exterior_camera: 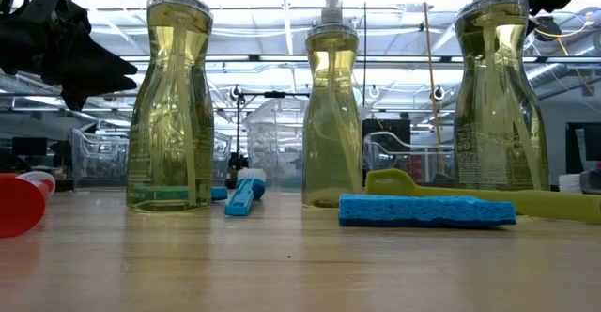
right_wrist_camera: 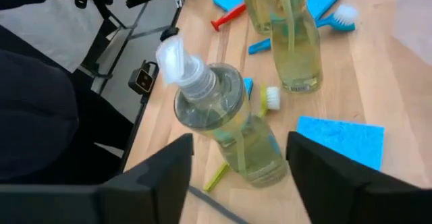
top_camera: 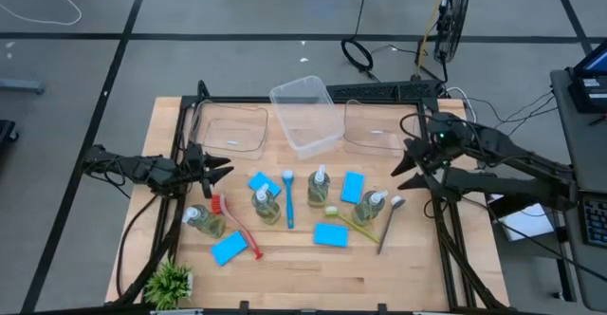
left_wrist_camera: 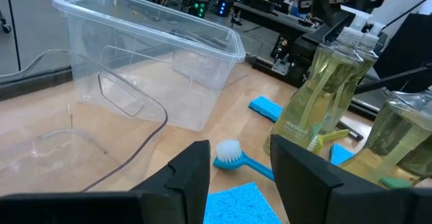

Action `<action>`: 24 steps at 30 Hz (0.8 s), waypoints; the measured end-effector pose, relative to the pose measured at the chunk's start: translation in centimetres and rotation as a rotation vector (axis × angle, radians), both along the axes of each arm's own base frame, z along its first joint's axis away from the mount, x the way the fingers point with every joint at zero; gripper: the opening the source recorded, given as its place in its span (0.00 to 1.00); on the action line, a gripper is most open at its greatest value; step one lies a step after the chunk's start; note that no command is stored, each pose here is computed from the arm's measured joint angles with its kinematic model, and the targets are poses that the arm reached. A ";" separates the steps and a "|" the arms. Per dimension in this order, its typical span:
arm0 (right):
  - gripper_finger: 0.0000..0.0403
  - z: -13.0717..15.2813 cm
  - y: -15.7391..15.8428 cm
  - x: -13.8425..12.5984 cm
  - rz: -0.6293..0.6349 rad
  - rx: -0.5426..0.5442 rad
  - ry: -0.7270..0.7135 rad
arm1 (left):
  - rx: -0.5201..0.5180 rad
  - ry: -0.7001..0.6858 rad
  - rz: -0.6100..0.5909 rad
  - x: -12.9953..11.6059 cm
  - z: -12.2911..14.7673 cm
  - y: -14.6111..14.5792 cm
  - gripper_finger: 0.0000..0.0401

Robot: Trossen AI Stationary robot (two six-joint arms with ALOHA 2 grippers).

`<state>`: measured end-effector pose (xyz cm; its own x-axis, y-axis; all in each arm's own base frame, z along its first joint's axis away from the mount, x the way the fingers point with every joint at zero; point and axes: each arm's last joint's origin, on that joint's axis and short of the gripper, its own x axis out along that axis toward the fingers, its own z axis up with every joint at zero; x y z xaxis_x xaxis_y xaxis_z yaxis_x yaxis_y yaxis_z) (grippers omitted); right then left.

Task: Pick & Place Kitchen Sink Supplies
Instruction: Put the yellow soap dispenser into the white bin

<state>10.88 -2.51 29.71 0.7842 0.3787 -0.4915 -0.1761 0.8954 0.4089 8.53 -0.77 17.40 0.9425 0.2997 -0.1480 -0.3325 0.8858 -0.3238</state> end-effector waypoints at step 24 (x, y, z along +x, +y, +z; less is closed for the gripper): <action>0.69 -3.3 1.1 3.0 0.158 -0.065 -0.234 | 0.000 0.000 0.000 0.0 0.0 0.0 0.39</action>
